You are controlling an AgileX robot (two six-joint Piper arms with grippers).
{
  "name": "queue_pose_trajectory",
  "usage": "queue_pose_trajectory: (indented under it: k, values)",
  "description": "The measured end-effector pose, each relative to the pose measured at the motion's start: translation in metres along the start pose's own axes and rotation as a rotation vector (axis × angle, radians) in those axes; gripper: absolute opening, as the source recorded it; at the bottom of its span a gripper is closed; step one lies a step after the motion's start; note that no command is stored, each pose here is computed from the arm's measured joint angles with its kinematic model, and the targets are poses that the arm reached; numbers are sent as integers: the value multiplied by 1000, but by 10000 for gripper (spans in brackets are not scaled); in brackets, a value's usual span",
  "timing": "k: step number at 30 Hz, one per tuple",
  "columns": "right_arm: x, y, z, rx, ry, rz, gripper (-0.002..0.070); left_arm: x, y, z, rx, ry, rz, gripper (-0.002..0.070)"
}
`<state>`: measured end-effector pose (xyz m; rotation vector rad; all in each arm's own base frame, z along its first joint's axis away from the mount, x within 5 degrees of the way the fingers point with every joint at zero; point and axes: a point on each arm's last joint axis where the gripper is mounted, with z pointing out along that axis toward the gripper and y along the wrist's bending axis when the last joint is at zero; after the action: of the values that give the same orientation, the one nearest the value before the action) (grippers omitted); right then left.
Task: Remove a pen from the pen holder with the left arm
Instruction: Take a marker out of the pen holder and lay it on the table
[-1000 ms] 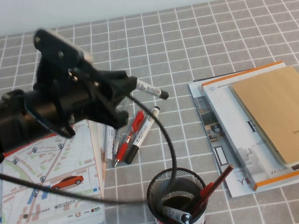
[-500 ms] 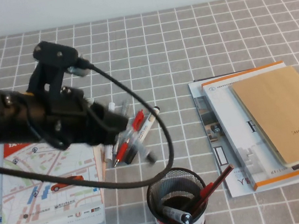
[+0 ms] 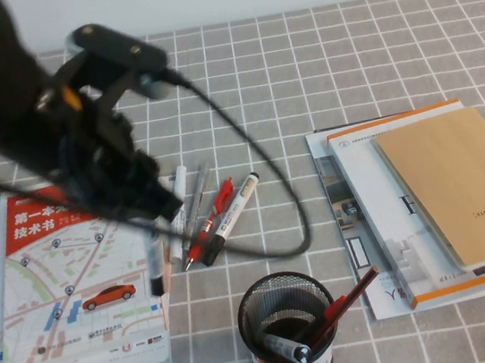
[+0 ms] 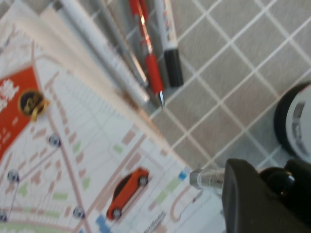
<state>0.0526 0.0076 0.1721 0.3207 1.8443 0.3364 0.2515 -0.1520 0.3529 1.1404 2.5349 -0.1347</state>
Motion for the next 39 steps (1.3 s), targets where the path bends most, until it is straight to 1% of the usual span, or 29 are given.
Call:
queue_pose_trajectory:
  k: [4, 11, 17, 23, 30, 39]
  values:
    - [0, 0, 0, 0, 0, 0, -13, -24, 2, 16, 24, 8, -9, 114]
    - [0, 0, 0, 0, 0, 0, -13, -59, 5, 75, 34, 109, 25, 115]
    - [0, 0, 0, 0, 0, 0, -13, -87, 8, 107, 35, 110, 41, 115]
    - [0, 0, 0, 0, 0, 0, -13, -101, 11, 126, 38, 101, 39, 115]
    - [0, 0, 0, 0, 0, 0, -13, -106, 12, 144, 35, 80, 36, 114]
    - [0, 0, 0, 0, 0, 1, -13, -115, 11, 166, 61, 3, 5, 114]
